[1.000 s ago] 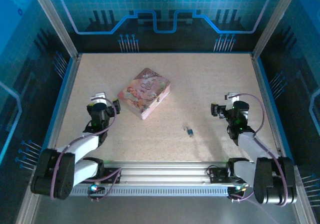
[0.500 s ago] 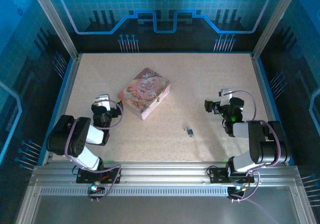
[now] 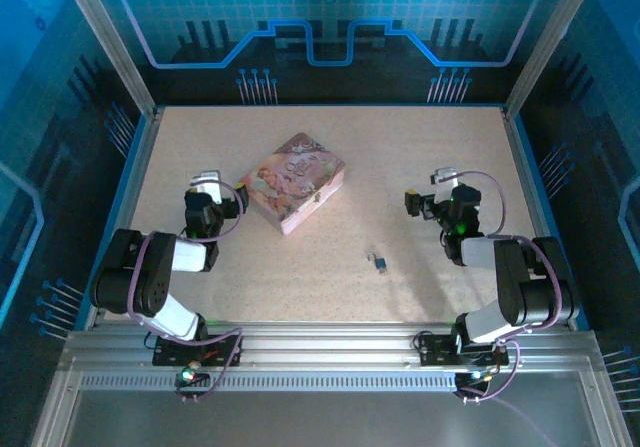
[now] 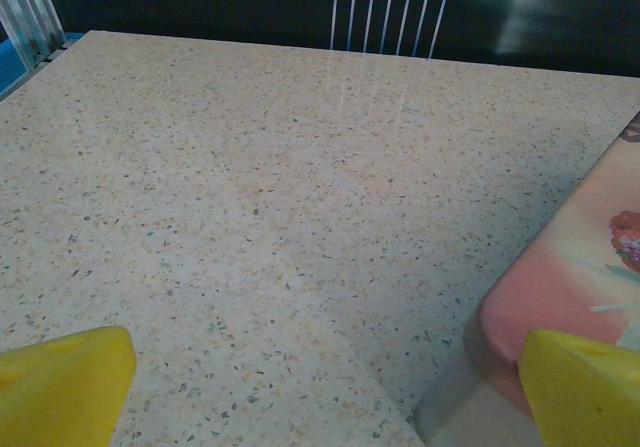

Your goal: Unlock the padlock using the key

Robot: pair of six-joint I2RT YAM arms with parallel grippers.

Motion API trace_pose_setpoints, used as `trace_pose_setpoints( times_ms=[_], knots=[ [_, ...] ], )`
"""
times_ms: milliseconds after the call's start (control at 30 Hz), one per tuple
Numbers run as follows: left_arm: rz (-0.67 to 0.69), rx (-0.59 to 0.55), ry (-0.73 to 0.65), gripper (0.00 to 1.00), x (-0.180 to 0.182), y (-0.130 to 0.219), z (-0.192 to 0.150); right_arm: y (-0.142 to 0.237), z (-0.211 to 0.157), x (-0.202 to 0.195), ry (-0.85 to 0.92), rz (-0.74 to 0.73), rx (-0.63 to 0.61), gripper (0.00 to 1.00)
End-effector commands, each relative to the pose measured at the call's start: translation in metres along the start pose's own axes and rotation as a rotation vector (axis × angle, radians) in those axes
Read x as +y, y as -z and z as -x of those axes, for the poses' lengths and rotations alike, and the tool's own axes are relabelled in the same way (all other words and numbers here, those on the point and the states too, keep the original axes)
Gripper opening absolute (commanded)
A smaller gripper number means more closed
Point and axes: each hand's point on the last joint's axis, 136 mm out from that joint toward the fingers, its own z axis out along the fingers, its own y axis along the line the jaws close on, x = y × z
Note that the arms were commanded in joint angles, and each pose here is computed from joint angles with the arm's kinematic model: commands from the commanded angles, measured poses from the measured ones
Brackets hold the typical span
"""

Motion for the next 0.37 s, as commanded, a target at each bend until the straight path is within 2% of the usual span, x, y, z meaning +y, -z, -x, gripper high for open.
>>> trace_pose_setpoints(
  times_ms=[0, 333],
  knots=[
    [-0.013, 0.014, -0.005, 0.99, 0.0002, 0.0, -0.0004, -0.0024, 0.0016, 0.0027, 0.026, -0.011, -0.001, 1.0],
    [-0.013, 0.016, -0.006, 0.99, 0.0001, 0.0001, -0.0011, -0.0028, 0.0023, 0.0028, 0.024, -0.009, 0.0, 1.0]
  ],
)
